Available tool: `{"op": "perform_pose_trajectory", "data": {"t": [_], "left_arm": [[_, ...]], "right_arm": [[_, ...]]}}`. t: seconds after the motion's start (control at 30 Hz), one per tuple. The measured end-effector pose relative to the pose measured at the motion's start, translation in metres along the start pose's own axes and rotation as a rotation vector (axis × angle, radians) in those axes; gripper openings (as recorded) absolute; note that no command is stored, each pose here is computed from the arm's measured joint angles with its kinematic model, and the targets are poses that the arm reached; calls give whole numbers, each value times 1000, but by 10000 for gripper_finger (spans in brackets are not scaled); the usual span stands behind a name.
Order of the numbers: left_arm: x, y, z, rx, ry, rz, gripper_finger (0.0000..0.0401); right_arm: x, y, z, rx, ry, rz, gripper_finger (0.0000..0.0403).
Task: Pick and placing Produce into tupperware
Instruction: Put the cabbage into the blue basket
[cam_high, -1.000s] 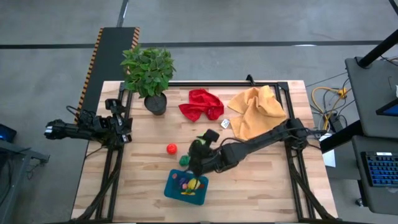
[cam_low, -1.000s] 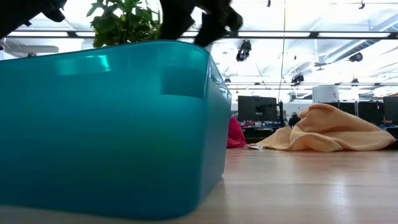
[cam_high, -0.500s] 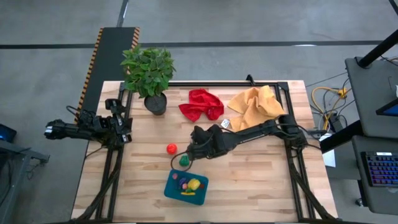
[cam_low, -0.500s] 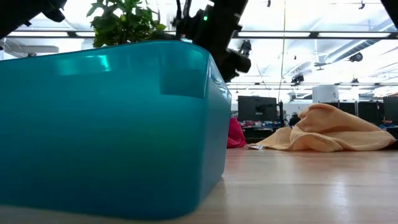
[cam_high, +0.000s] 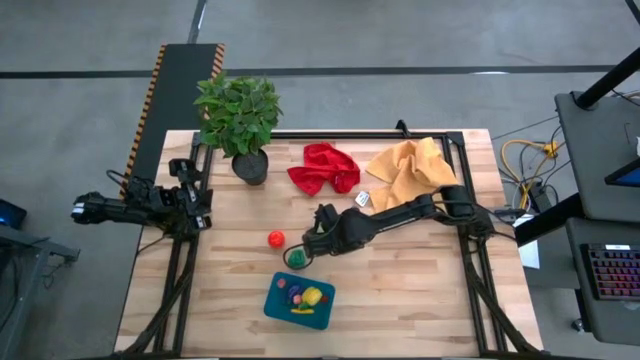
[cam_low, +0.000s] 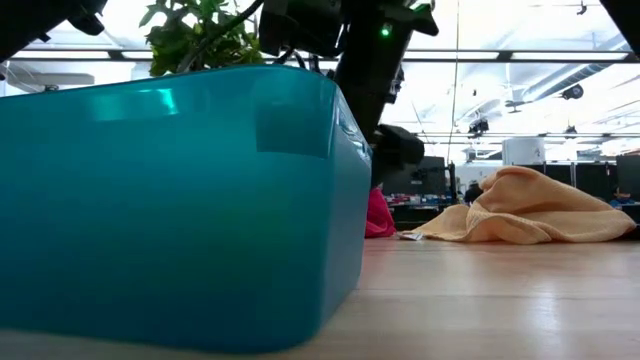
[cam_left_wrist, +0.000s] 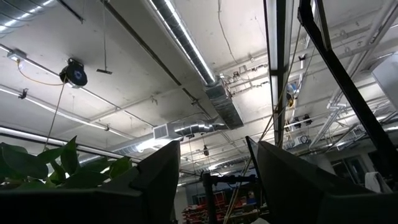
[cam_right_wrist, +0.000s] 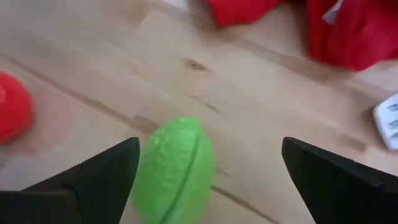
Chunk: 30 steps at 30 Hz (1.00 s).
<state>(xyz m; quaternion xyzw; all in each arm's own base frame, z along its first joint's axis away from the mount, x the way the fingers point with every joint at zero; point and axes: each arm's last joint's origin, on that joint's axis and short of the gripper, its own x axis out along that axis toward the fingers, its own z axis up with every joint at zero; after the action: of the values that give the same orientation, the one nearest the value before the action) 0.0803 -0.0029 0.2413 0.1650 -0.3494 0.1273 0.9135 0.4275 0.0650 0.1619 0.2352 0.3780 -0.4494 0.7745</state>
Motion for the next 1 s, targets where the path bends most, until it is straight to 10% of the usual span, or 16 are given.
{"op": "perform_pose_trajectory", "data": {"t": [1.0], "left_arm": [[0,0,0,0,0,0,199]], "right_arm": [[27,-5,-27,115,22,115,381]]}}
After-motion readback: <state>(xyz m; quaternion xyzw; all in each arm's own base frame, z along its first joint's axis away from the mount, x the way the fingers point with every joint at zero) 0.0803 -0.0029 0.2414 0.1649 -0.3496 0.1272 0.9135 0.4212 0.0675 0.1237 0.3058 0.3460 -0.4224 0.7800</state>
